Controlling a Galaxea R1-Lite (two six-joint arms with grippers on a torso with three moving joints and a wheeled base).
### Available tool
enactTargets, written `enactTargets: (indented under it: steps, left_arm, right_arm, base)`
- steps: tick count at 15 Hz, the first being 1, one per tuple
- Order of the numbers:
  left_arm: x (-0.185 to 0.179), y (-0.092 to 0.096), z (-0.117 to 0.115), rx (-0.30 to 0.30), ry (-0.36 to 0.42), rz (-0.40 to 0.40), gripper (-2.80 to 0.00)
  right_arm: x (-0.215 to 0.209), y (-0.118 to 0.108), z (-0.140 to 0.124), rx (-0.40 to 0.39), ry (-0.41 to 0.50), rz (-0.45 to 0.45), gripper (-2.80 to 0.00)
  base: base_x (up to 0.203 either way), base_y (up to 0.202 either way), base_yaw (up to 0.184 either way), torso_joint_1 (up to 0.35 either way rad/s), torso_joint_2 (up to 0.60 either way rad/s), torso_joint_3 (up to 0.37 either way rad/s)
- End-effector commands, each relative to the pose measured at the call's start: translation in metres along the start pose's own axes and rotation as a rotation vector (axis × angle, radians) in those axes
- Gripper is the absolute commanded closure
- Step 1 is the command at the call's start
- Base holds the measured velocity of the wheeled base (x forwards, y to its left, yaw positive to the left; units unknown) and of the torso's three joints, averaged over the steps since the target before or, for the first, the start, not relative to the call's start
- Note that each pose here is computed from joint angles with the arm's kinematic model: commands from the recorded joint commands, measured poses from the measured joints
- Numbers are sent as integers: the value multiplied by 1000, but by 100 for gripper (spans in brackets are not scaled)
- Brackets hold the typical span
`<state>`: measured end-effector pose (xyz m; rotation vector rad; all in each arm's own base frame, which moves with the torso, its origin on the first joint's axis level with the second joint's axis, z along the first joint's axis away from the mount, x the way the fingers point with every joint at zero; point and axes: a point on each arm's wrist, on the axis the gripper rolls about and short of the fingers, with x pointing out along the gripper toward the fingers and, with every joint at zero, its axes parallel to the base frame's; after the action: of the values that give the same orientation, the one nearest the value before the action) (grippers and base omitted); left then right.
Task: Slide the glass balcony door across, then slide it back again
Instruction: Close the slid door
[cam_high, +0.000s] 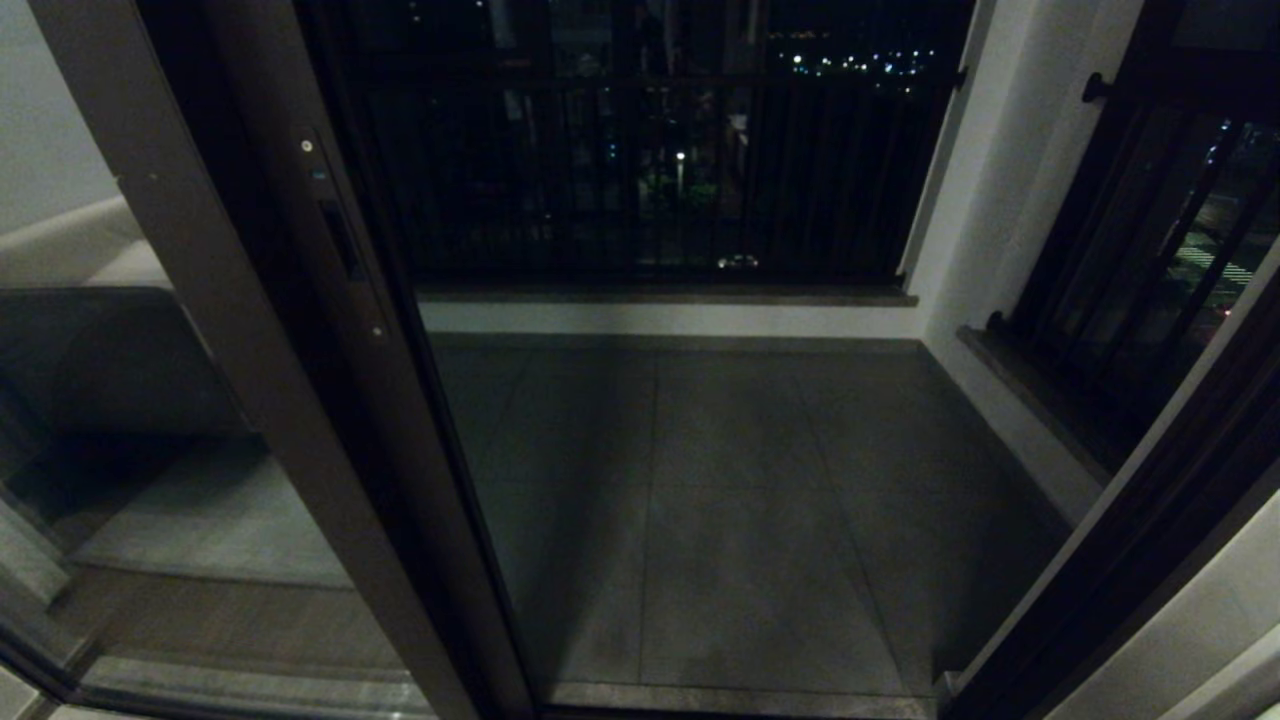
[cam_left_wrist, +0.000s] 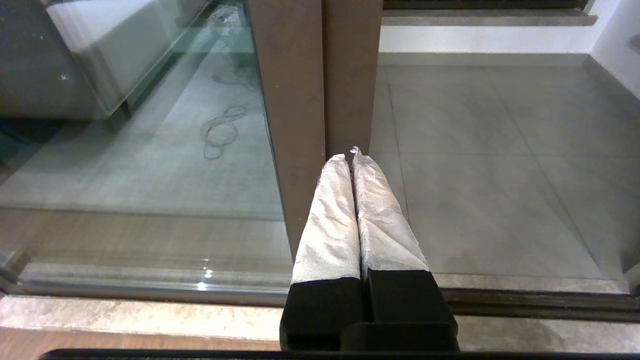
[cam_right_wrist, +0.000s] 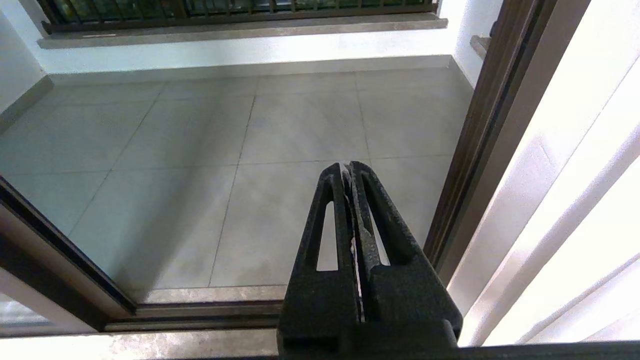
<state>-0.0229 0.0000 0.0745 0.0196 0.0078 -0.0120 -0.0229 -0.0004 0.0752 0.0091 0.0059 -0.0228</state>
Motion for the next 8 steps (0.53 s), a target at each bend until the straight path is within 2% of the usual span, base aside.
enactTargets:
  steps: [1,8]
  left_arm:
    - [0,0,0,0,1,0,0]
    - [0,0,0,0,1,0,0]
  right_arm:
    - [0,0,0,0,0,0,0]
    - [0,0,0,0,0,0,0]
  base:
    - [0,0,0,0,0,0]
    - [0,0,0,0,0,0]
